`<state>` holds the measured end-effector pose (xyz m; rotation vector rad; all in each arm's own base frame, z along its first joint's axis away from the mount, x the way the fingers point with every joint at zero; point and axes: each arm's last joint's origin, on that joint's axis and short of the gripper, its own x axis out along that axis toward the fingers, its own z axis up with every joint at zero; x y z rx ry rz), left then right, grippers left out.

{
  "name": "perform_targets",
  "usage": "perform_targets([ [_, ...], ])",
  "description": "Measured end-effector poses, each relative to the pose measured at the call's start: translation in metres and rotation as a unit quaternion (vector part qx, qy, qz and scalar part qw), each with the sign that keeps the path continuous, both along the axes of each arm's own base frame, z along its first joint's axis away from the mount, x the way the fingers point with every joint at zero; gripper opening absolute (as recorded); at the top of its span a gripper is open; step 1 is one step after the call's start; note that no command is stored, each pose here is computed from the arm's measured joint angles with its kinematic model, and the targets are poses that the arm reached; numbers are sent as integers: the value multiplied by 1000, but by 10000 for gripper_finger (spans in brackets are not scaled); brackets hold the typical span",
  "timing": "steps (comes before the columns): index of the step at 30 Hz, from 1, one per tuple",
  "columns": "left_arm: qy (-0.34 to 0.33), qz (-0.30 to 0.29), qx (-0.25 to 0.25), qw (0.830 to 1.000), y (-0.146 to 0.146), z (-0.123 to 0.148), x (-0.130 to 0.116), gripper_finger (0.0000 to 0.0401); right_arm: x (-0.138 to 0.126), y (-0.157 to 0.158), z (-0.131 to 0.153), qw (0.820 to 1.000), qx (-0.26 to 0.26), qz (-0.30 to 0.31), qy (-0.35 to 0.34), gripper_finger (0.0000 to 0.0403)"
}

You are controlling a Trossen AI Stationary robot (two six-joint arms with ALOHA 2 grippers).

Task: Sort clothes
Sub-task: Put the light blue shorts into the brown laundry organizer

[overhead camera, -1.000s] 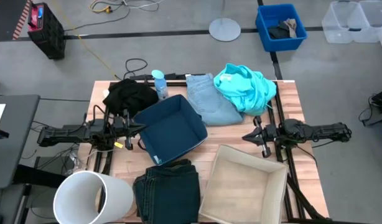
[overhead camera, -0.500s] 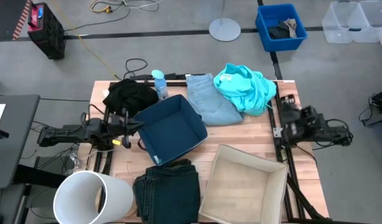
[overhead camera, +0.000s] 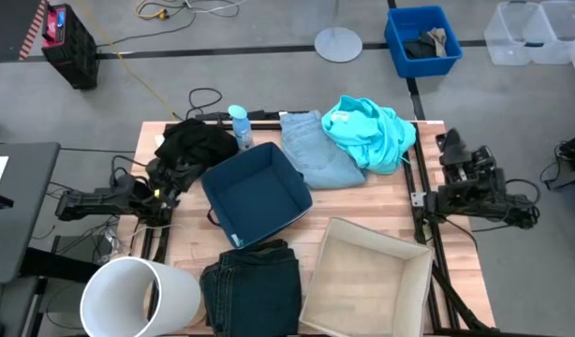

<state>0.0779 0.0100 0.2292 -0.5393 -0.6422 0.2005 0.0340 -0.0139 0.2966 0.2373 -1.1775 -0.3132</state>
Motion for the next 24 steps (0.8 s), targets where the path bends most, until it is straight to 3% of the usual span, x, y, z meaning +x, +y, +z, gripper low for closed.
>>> perform_targets([
  [5, -36, 13, -4, 999, 1, 20, -9, 0, 13, -4, 13, 997, 1, -43, 56, 43],
  [7, -32, 31, -6, 999, 2, 24, -10, 0, 24, -9, 16, 993, 42, -53, 97, 43],
  [9, -31, 52, -1, 998, 2, 27, -11, 0, 37, -16, 15, 982, 114, -52, 138, 43],
  [12, -5, 96, 11, 995, 4, 29, -9, 0, 56, -27, 11, 953, 198, -71, 218, 43],
  [15, 3, 130, -2, 991, 6, 34, -9, 0, 66, -36, 10, 920, 234, -100, 298, 43],
  [19, 8, 147, -13, 989, 7, 41, -8, 0, 72, -49, 21, 883, 283, -126, 353, 43],
  [24, 37, 164, -11, 986, 7, 49, -3, 0, 82, -68, 40, 821, 314, -126, 461, 43],
])
